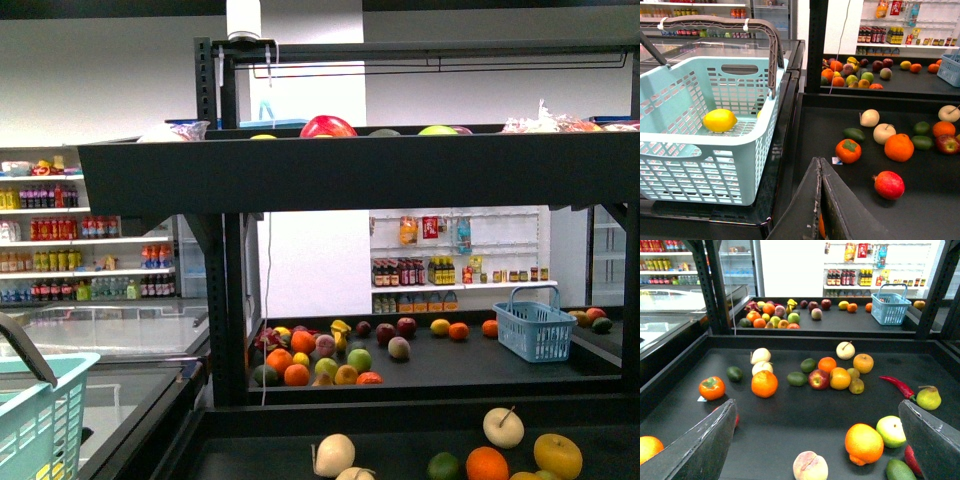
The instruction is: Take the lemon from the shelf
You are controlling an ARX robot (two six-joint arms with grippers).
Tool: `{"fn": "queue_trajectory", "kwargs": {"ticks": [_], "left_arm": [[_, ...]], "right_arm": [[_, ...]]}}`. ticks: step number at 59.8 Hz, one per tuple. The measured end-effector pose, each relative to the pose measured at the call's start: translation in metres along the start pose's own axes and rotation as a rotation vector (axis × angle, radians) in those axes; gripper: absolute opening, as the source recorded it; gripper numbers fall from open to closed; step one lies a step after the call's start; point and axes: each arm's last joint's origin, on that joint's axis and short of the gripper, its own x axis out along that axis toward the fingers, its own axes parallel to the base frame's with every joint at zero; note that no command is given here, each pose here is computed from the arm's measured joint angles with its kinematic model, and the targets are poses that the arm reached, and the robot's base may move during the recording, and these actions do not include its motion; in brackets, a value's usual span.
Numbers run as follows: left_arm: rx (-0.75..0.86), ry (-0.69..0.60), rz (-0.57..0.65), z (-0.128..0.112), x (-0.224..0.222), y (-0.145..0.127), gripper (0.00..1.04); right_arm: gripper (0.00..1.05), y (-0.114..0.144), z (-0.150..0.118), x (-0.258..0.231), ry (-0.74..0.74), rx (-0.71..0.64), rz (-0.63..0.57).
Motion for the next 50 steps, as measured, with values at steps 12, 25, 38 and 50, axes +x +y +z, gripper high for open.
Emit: {"fn": "queue_trajectory", "kwargs": {"ticks": [12,25,38,50], "left_arm": [[0.000,-0.010,0.000,-0.012,0.000,0.000,0.20],[0.001,-0.010,0.000,-0.012,0.000,0.000,0.68],[0.002,-0.010,0.000,-0.012,0.000,0.000,0.96],[0.002,-0.010,0.000,-0.011,0.000,0.000,0.97]], "right_arm": [[0.97,0.000,0.000,0.000,0.000,0.000,0.000],[0.97,0.000,0.000,0.000,0.000,0.000,0.000],[0.97,0.000,0.000,0.000,0.000,0.000,0.000],[0.97,0.000,0.000,0.000,0.000,0.000,0.000]]}}
